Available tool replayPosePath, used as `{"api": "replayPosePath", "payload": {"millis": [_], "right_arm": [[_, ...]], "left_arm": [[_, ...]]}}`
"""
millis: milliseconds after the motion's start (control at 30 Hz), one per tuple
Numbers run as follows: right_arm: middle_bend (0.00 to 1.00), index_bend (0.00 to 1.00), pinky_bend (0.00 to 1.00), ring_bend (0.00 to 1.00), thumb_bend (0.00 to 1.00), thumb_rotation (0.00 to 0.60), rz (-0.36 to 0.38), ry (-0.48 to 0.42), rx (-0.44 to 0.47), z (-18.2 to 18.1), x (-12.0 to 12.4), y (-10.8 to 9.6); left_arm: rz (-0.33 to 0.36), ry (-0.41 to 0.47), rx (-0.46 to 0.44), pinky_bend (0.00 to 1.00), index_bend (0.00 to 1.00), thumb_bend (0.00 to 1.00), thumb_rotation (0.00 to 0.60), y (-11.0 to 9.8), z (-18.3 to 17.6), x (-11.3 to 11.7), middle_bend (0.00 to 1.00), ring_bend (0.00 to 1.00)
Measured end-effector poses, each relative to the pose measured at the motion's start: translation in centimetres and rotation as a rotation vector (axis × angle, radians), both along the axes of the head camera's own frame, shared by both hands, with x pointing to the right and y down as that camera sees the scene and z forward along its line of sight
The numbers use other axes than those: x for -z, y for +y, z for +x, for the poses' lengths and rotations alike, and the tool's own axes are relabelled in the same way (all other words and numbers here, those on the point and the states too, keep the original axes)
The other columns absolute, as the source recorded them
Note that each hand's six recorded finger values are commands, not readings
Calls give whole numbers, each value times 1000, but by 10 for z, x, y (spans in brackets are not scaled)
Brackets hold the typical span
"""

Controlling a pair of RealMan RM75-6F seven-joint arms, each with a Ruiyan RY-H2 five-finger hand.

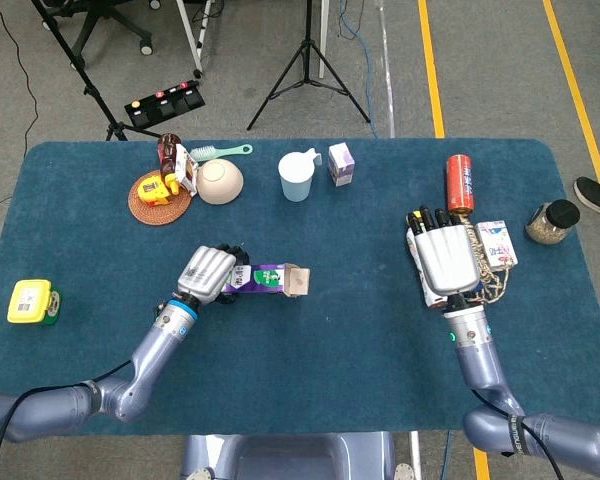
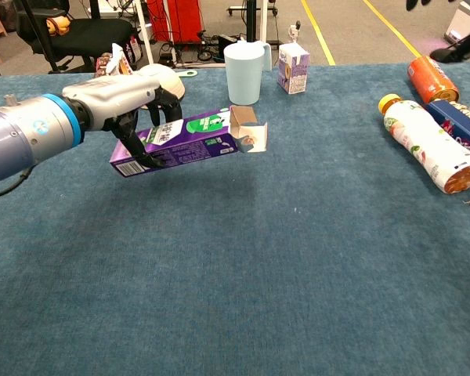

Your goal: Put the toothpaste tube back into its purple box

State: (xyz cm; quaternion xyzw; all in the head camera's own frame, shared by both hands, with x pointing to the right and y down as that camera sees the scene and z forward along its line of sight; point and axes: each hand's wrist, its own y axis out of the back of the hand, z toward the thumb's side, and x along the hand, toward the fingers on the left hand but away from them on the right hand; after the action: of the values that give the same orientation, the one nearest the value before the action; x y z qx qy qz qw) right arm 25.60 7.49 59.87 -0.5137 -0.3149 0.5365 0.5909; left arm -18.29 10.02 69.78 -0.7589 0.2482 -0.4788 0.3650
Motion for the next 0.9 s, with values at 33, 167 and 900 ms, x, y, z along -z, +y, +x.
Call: {"api": "replayPosePath", "payload": {"millis": [33,167,900], "right_arm": [[312,303,528,367,283,600,-7,-4,-4,4,-3,1],[312,303,526,367,281,600,-26,-15,-19,17,-10,5],[144,217,175,135,0,600,-196,-323,-179,69,-12,34]], "left_arm": [[-5,-6,1,454,315,229,600,1,2,-2,206,216],[-21,-17,9,389,70,211,600,7,12,-6,19,111],[80,78,146,229,0,99,600,-3,-65,71,0,0]]}}
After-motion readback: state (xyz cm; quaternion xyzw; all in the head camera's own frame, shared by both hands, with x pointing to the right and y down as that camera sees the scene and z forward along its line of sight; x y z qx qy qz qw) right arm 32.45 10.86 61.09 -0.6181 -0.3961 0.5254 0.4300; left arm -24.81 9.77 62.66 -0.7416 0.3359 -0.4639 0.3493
